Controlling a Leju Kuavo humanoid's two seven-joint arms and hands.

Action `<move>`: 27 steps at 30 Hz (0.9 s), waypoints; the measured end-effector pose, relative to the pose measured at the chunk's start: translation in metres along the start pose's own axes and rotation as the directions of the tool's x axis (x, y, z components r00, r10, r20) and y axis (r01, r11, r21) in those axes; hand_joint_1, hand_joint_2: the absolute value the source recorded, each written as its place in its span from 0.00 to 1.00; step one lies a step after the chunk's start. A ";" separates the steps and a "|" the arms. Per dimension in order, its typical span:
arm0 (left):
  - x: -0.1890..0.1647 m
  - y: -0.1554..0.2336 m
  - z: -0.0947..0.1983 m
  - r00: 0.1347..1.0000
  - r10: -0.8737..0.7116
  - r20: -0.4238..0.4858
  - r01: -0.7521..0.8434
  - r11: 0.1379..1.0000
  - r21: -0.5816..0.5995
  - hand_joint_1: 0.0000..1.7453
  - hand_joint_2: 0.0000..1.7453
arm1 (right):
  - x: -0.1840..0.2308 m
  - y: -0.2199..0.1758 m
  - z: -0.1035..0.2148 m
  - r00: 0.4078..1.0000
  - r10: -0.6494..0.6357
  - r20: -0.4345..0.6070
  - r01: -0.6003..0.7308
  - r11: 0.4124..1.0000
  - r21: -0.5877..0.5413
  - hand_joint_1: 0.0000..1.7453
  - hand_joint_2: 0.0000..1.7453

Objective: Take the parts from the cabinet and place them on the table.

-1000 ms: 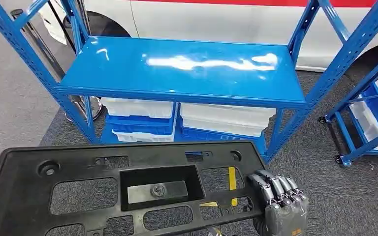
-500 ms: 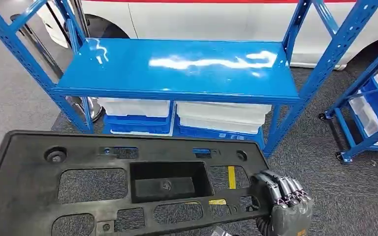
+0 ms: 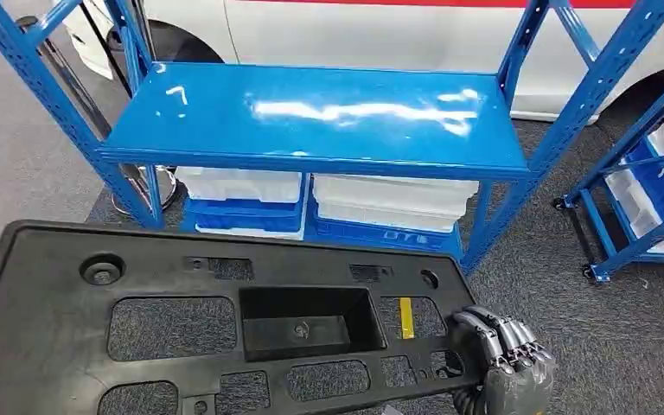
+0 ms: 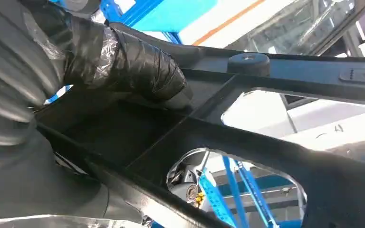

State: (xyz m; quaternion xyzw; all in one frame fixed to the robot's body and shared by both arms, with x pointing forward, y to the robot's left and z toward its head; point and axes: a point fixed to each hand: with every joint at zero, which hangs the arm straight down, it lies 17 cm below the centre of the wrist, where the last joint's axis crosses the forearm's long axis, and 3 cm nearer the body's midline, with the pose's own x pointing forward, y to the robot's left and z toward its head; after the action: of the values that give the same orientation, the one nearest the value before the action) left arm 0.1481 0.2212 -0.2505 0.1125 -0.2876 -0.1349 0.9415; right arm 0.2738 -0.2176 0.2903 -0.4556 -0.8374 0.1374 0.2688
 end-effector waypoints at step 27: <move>-0.004 0.000 0.001 0.999 0.034 -0.015 -0.034 0.999 0.003 0.00 1.00 | -0.022 -0.019 0.016 0.994 -0.020 -0.104 0.014 0.999 -0.052 1.00 1.00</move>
State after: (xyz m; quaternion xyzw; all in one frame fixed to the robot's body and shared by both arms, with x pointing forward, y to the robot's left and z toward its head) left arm 0.1443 0.2226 -0.2517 0.1099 -0.2824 -0.1176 0.9457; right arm 0.2613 -0.2465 0.2796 -0.4617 -0.8294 0.0895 0.3017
